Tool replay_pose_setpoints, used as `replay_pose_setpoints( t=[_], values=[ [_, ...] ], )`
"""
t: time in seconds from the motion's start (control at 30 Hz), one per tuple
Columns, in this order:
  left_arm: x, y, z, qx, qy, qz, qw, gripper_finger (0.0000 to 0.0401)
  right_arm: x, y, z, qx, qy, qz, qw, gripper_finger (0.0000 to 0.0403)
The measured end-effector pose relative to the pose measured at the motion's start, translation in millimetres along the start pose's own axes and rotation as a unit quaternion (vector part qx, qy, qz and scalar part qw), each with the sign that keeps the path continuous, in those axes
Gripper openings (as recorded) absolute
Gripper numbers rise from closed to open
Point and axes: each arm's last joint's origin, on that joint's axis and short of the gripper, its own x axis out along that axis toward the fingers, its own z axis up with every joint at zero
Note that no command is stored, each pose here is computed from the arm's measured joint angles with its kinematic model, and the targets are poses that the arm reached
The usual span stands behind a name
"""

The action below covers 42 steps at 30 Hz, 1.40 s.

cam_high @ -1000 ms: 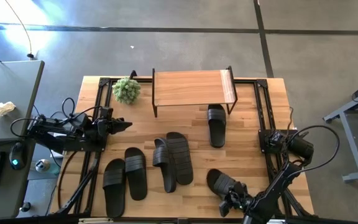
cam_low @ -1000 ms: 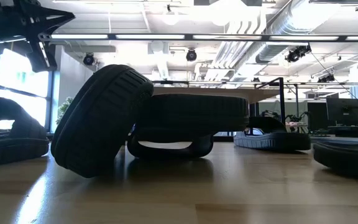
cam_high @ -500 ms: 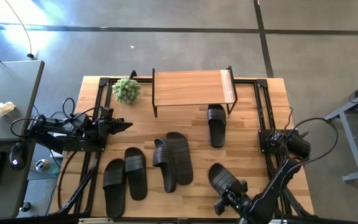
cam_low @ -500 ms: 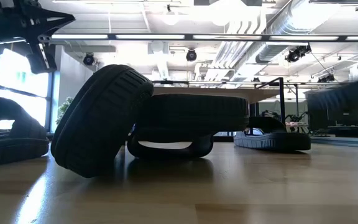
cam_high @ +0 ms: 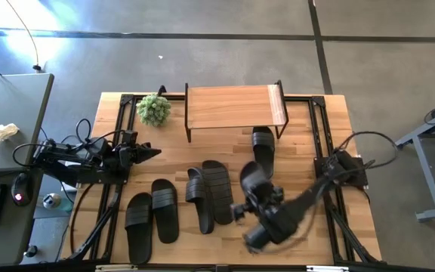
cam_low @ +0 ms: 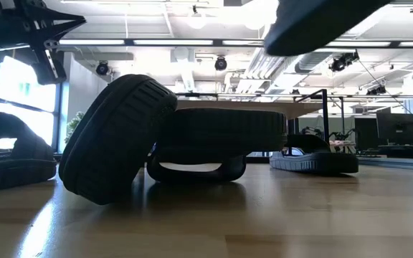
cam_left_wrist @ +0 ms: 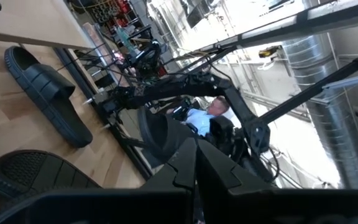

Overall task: Pick and place slides into the shelf
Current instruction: Put the black slipper under the shelf

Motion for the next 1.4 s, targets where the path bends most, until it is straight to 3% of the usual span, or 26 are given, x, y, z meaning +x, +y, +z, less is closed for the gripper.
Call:
replay_pose_setpoints(
  t=[0.33,0.47,0.67,0.77,0.9,1.1,1.4],
  values=[
    [0,5,-5,0.006,0.039,0.017,0.999,0.0001,88,15,34,-0.014,0.078,-0.016,0.997,0.0000],
    [-1,8,-7,0.008,0.061,0.025,0.998,0.0001,117,14,37,-0.013,0.079,-0.003,0.997,0.0000],
    [-1,7,-7,0.008,0.066,0.020,0.998,0.0001,150,-4,33,-0.002,0.061,-0.046,0.997,0.0000],
    [-1,7,-7,0.008,0.066,0.020,0.998,0.0001,168,-7,25,0.028,0.057,-0.021,0.998,0.0000],
    [-1,7,-7,0.008,0.066,0.020,0.998,0.0001,188,-15,15,0.077,0.009,0.008,0.997,0.0000],
    [-1,7,-7,0.006,0.065,0.020,0.998,0.0001,199,-31,6,0.136,-0.057,-0.016,0.989,0.0000],
    [-1,7,-7,0.006,0.062,0.022,0.998,0.0001,209,-37,21,0.170,-0.120,-0.035,0.977,0.0000]
  ],
)
